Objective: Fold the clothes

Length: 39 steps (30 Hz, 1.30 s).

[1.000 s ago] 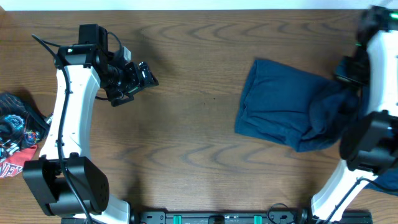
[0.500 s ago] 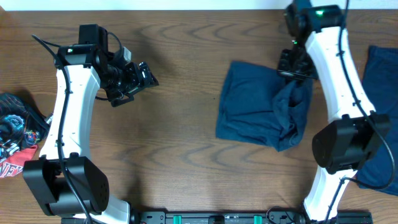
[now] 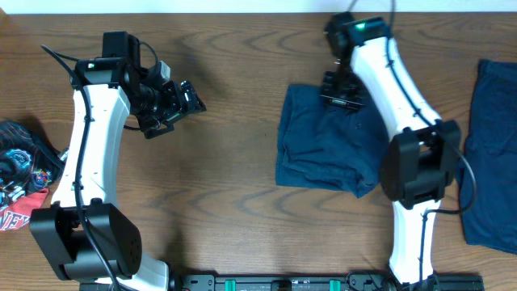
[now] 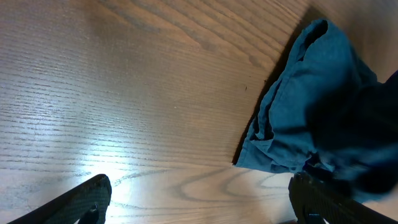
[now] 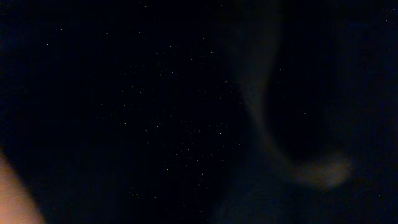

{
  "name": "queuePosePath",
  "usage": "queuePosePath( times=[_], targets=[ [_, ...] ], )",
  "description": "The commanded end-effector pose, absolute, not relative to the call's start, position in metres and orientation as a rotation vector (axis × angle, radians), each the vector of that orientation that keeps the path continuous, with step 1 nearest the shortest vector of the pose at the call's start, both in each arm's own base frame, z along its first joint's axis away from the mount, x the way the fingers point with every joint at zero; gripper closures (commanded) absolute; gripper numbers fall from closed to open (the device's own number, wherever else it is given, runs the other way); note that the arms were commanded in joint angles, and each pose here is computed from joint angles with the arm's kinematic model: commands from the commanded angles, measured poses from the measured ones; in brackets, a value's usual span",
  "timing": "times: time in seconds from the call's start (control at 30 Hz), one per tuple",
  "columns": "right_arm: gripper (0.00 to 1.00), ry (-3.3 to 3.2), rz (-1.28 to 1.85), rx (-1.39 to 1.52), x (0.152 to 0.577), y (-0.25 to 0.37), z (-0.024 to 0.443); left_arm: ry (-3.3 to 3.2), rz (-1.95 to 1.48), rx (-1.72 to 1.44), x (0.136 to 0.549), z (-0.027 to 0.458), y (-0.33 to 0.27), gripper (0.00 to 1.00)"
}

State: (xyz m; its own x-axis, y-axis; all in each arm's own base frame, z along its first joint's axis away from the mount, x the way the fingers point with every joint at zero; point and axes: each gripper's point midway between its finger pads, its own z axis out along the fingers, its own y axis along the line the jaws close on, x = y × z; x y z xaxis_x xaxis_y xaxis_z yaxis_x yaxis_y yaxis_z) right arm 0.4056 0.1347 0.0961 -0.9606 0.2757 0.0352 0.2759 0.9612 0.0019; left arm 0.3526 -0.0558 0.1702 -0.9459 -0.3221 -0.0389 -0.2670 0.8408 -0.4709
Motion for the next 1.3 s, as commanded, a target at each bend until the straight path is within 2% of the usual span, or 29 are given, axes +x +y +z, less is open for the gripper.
queuePosePath(
  times=[0.0,0.03,0.07,0.13,0.23,0.27,0.3,0.33,0.4,0.53,0.6,0.7,0.77,0.8,0.83,0.87,0.9,0.93,0.97,1.0,1.13,1.27],
  targets=[
    [0.07,-3.124,-0.122,-0.315,0.402,0.180,0.108,2.912,-0.707,-0.459,0.351,0.167,-0.052,0.07],
    [0.14,-3.138,-0.142,-0.286,0.403,0.188,0.109,2.911,-0.707,-0.458,0.351,0.167,-0.052,0.07],
    [0.31,-3.155,-0.177,-0.241,0.404,0.199,0.110,2.910,-0.707,-0.458,0.351,0.167,-0.052,0.07],
    [0.74,-3.177,-0.264,-0.173,0.406,0.221,0.112,2.908,-0.707,-0.457,0.352,0.167,-0.052,0.07],
    [0.84,-3.195,-0.319,-0.134,0.407,0.237,0.113,2.908,-0.706,-0.457,0.352,0.167,-0.052,0.07],
    [0.94,-3.203,-0.307,-0.135,0.408,0.236,0.113,2.909,-0.706,-0.457,0.352,0.167,-0.052,0.07],
    [0.90,-3.212,-0.286,-0.157,0.410,0.233,0.114,2.909,-0.706,-0.457,0.352,0.167,-0.052,0.07],
    [0.79,-3.222,-0.272,-0.166,0.413,0.229,0.114,2.909,-0.706,-0.451,0.352,0.167,-0.052,0.07],
    [0.67,-3.240,-0.242,-0.189,0.418,0.219,0.120,2.909,-0.706,-0.447,0.352,0.167,-0.052,0.07],
    [0.61,-3.277,-0.217,-0.197,0.428,0.199,0.144,2.915,-0.709,-0.444,0.350,0.165,-0.054,0.07],
    [0.47,-3.316,-0.203,-0.181,0.435,0.187,0.163,2.916,-0.751,-0.399,0.349,0.164,-0.062,0.07],
    [0.47,-3.346,-0.188,-0.189,0.439,0.169,0.187,2.907,-0.900,-0.268,0.346,0.163,-0.090,0.07],
    [0.44,-3.339,-0.169,-0.221,0.436,0.156,0.195,2.911,-0.940,-0.202,0.347,0.156,-0.108,0.07],
    [0.39,-3.333,-0.154,-0.235,0.435,0.150,0.196,2.914,-0.954,-0.170,0.347,0.153,-0.117,0.07],
    [0.28,-3.324,-0.128,-0.252,0.433,0.142,0.197,2.920,-0.977,-0.127,0.347,0.149,-0.128,0.07],
    [0.27,-3.314,-0.093,-0.276,0.432,0.133,0.197,2.922,-1.005,-0.083,0.346,0.146,-0.140,0.07],
    [0.31,-3.302,-0.066,-0.289,0.430,0.124,0.196,2.923,-1.045,-0.029,0.345,0.143,-0.156,0.07],
    [0.50,-3.289,-0.054,-0.292,0.429,0.117,0.195,2.917,-1.087,0.037,0.344,0.140,-0.171,0.07],
    [0.63,-3.273,-0.043,-0.309,0.427,0.109,0.195,2.908,-1.124,0.101,0.343,0.138,-0.185,0.07],
    [0.71,-3.257,-0.033,-0.331,0.425,0.102,0.194,2.903,-1.147,0.153,0.341,0.135,-0.199,0.07],
    [0.53,-3.221,-0.063,-0.356,0.423,0.079,0.194,2.860,-1.226,0.371,0.334,0.119,-0.255,0.07],
    [0.45,-3.229,-0.105,-0.384,0.425,0.061,0.202,2.860,-1.252,0.451,0.329,0.095,-0.294,0.07]
  ],
)
